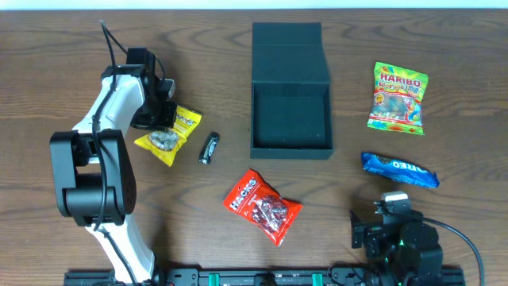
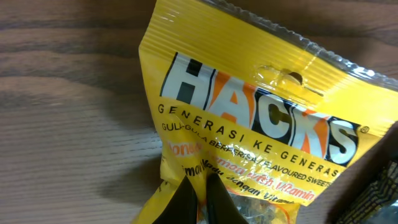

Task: Pack container
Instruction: 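Close the left gripper on the yellow bag's top and lift it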

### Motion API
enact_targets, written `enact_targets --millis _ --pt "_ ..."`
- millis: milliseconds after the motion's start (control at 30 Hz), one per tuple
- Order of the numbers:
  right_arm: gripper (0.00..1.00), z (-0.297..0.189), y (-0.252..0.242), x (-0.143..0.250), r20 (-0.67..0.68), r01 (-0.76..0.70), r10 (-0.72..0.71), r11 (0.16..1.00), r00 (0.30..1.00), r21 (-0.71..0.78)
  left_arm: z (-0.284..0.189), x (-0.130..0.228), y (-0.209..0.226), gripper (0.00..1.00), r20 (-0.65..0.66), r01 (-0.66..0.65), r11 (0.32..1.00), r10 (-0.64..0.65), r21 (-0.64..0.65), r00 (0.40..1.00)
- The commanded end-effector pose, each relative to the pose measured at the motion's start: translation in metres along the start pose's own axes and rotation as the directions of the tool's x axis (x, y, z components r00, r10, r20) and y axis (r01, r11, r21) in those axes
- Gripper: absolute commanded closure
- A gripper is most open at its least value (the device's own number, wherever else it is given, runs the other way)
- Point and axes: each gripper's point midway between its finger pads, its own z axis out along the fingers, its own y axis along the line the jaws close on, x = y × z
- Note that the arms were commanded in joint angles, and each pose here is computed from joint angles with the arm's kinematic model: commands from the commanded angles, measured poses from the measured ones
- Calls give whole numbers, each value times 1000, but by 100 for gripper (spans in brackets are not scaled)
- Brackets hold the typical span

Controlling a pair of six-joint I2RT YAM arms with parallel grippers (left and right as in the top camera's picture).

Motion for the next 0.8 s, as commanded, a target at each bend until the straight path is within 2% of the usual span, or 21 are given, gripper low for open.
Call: enact_targets --millis 0,67,167,533,767 --pt "1 1 1 2 -5 8 -8 1000 1000 -4 6 1 -13 94 -11 26 996 -25 80 1000" --pt "1 1 1 2 -5 8 -8 1000 1000 -4 3 -1 -24 94 -2 26 990 -26 142 1000" --pt "1 1 1 2 -5 8 -8 1000 1000 -4 -4 -3 -29 94 17 22 986 -26 168 1000" --pt "1 1 1 2 -5 8 -8 1000 1000 -4 -96 -18 -34 94 258 -9 991 -26 136 966" --pt "1 1 1 2 -5 8 -8 1000 1000 -4 -126 -13 -37 94 318 -10 992 -32 129 948"
